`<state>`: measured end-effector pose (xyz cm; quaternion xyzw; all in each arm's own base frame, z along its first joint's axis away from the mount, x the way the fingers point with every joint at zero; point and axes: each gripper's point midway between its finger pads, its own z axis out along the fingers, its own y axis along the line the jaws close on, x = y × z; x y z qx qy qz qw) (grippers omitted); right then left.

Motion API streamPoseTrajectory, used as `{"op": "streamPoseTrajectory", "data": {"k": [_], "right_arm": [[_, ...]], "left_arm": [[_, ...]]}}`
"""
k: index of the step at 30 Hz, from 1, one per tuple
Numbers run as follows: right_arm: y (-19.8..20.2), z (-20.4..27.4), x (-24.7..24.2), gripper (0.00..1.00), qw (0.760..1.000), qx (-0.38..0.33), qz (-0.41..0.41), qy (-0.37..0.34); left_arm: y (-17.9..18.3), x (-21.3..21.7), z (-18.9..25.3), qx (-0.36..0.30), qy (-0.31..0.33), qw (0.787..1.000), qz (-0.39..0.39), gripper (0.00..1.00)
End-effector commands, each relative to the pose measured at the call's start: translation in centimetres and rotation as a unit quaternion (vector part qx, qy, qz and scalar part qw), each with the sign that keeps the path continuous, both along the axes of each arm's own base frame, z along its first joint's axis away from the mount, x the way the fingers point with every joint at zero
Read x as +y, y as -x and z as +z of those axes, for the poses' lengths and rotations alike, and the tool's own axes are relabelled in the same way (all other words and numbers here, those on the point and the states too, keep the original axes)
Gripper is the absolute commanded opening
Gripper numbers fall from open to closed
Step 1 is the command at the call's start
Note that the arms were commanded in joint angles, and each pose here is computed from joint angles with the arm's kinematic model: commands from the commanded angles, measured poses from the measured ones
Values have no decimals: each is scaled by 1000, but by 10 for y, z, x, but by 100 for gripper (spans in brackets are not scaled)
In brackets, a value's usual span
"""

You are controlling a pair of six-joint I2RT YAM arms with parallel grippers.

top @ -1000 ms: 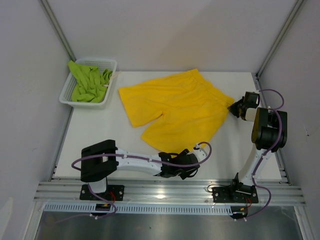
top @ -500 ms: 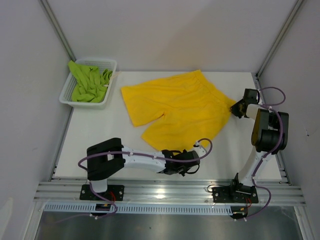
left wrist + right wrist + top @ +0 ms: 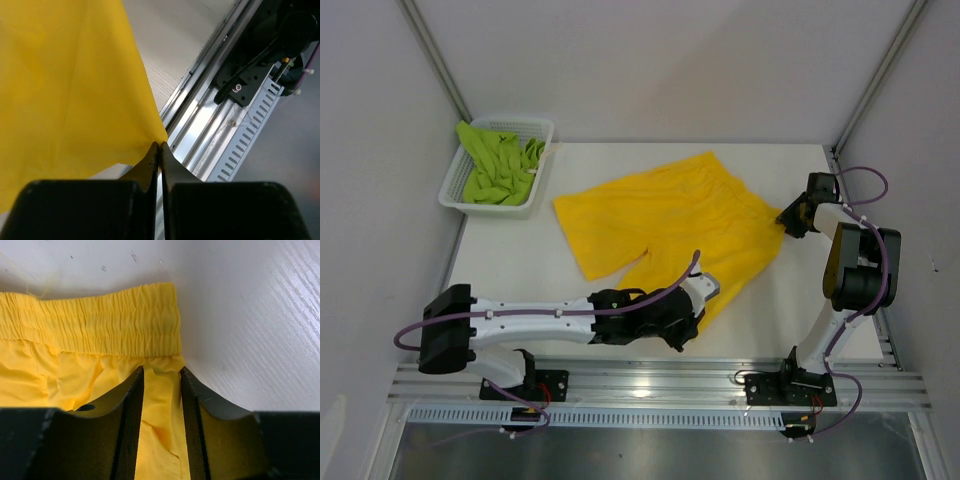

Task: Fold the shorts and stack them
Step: Fold the shorts

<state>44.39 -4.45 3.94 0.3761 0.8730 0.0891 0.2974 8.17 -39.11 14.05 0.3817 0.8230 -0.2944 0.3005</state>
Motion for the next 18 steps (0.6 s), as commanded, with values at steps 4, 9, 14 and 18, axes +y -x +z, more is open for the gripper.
{"op": "streamPoseTrajectory", "data": {"k": [4, 9, 14, 18], "right_arm": [[-3, 5, -3, 38, 1000, -11, 10, 0], [4, -9, -4, 38, 1000, 3, 10, 0], [2, -13, -12, 47, 1000, -3, 4, 5], [-5, -23, -11, 47, 1000, -6, 7, -2]], "left_arm": [[-8, 25, -8, 44, -11, 998, 44, 0], [-10, 22, -15, 46, -15, 998, 48, 0], [-10, 18, -22, 51, -20, 997, 45, 0], [-8, 20, -20, 54, -18, 997, 42, 0]]}}
